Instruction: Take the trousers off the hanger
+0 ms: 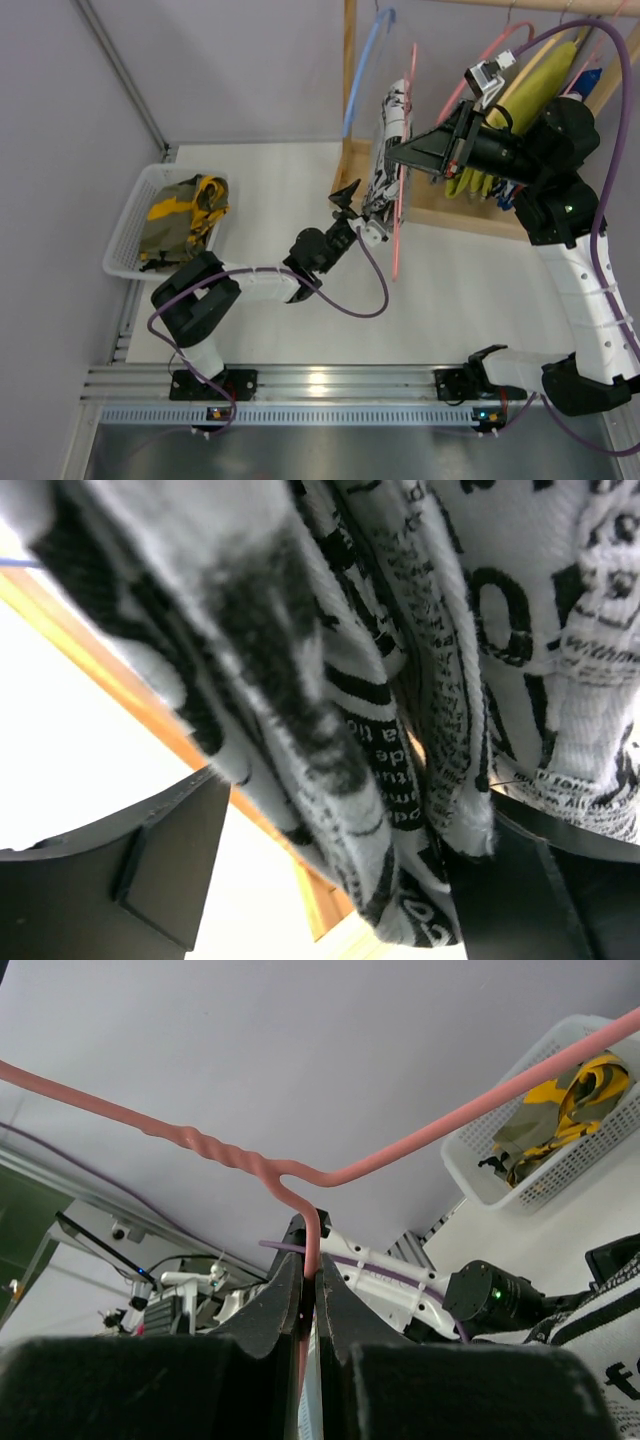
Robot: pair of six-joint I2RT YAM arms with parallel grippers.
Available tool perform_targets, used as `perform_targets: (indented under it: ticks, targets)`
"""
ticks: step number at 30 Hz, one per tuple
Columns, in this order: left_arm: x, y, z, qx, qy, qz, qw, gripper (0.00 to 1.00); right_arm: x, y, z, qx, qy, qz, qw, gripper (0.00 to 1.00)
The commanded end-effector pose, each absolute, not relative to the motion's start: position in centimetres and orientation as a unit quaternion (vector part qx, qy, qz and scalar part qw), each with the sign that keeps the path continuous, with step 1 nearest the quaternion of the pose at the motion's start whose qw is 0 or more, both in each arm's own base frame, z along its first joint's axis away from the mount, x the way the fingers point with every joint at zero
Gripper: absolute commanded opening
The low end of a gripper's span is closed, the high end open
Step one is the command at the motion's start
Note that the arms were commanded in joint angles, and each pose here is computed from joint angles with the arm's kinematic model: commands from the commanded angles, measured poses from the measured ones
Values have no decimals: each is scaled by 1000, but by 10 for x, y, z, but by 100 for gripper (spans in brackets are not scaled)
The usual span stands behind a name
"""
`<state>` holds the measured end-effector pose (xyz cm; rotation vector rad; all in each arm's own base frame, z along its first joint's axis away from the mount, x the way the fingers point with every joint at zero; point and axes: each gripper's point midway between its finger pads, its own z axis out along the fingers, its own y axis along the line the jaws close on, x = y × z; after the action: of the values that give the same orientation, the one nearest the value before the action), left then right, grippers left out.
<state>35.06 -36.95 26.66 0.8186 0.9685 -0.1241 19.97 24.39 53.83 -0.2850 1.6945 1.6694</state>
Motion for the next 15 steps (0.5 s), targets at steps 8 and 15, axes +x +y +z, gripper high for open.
perform_targets:
  ticks: [8, 15]
  targets:
    - [342, -341, 323, 341, 394, -47, 852, 73, 167, 225, 596, -179, 576, 642, 473, 0]
    - [334, -336, 302, 367, 398, -46, 839, 96, 164, 222, 617, -189, 557, 643, 489, 0]
